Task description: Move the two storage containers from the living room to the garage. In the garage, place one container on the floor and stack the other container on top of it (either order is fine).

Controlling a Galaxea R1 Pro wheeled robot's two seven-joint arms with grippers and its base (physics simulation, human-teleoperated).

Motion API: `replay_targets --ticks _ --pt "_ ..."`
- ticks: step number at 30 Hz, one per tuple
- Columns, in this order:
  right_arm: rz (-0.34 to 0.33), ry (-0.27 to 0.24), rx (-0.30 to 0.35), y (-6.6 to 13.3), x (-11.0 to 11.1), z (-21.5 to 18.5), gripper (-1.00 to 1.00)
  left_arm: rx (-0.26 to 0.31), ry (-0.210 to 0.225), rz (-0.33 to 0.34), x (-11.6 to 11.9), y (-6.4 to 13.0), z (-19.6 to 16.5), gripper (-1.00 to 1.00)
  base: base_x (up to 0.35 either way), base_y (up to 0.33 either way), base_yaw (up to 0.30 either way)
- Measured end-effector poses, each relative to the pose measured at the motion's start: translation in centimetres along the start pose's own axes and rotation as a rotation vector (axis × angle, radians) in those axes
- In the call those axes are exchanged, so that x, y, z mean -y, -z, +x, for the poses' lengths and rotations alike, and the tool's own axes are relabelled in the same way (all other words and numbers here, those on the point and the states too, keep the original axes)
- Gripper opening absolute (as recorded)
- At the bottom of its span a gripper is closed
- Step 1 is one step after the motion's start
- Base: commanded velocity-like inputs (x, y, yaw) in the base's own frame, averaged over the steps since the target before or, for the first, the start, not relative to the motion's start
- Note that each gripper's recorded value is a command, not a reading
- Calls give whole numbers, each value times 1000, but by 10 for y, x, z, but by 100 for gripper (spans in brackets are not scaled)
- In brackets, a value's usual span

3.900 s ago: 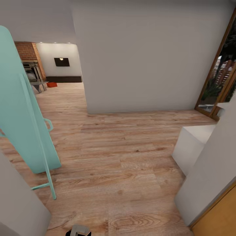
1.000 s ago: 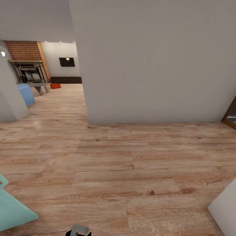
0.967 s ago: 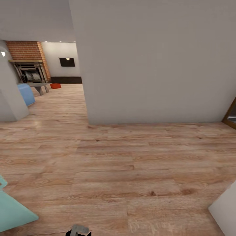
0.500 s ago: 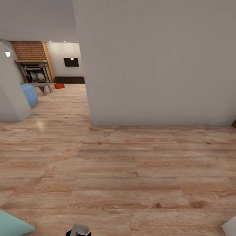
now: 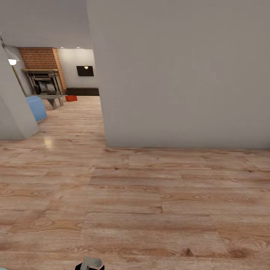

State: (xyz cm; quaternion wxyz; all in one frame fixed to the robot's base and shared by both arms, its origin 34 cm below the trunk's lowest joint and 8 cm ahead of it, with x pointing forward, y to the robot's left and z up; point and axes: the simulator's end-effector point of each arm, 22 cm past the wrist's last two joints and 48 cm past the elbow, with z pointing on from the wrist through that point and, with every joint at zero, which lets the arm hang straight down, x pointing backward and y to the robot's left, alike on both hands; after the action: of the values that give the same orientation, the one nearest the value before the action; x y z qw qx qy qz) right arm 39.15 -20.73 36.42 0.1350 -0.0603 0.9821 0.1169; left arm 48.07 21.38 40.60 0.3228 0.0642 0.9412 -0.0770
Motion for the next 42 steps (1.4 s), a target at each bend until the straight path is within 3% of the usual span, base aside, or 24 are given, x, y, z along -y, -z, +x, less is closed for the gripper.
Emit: replay_targets --ticks 42 --pt "0 0 -2 0 0 1 100 -2 0 0 0 0 1 100 276 0 87"
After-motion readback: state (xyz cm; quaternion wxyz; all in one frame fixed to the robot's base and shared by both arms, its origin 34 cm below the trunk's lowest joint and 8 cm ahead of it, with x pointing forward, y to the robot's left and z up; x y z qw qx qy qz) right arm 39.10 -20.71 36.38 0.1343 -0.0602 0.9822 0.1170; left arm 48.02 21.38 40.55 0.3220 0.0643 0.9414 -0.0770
